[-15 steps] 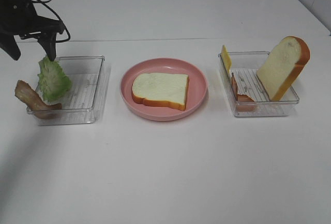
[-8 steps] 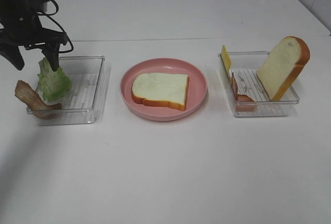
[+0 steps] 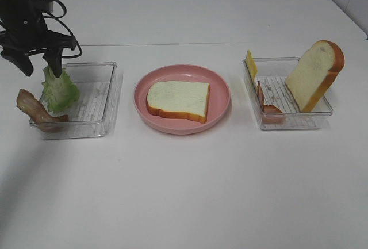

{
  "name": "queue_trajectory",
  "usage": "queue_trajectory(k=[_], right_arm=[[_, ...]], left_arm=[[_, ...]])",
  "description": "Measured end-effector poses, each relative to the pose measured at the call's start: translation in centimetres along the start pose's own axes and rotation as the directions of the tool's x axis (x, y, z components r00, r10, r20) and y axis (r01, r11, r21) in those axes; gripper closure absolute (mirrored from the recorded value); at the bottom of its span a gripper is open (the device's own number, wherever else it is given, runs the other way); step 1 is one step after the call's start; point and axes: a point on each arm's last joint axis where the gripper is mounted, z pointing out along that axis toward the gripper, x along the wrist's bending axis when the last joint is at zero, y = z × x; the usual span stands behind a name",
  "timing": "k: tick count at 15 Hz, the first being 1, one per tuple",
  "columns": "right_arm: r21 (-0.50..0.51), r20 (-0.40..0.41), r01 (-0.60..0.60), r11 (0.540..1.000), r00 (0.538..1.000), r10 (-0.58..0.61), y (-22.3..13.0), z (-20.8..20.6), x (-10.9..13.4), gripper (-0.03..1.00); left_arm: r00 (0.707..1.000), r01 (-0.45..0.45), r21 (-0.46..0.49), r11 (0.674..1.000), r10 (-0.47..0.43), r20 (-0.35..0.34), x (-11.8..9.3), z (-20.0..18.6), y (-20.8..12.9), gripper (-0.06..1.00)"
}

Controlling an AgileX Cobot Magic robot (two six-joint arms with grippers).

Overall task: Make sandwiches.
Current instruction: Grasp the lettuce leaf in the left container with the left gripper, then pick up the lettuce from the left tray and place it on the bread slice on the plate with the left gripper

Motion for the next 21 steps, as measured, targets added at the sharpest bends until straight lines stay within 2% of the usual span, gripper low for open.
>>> queue_trajectory(k=[3,5,7,11,13,18,21], right_arm=[[0.000,0.000,0.000,1.000,1.000,0.000,0.0,0.0,0.0,0.21],[0.000,0.000,0.000,1.000,1.000,0.000,0.0,0.0,0.0,0.21],[0.000,0.000,0.000,1.000,1.000,0.000,0.0,0.0,0.0,0.21],[0.000,0.000,0.000,1.000,1.000,0.000,0.0,0.0,0.0,0.21],[0.000,0.000,0.000,1.000,1.000,0.000,0.0,0.0,0.0,0.21],[0.000,0.000,0.000,1.000,1.000,0.000,0.0,0.0,0.0,0.21],[0.000,0.000,0.000,1.000,1.000,0.000,0.0,0.0,0.0,0.21]], left_arm=[[1.000,0.000,0.012,1.000,0.000,-0.001,0.0,0.7,0.0,0.36],[1.000,0.000,0.014,1.000,0.000,-0.001,0.0,0.9,0.0,0.40],[1.000,0.000,-0.010,1.000,0.000,0.001,0.0,1.0,0.2,0.51],[1.000,0.000,-0.031,1.000,0.000,0.003,0.0,1.0,0.4,0.82],[1.000,0.000,-0.031,1.000,0.000,0.003,0.0,1.0,0.4,0.93],[1.000,0.004,-0.036,0.999,-0.004,0.011,-0.1,0.6,0.4,0.94],[0.999,0.014,-0.090,0.996,-0.011,0.038,-0.3,-2.2,0.5,0.94]])
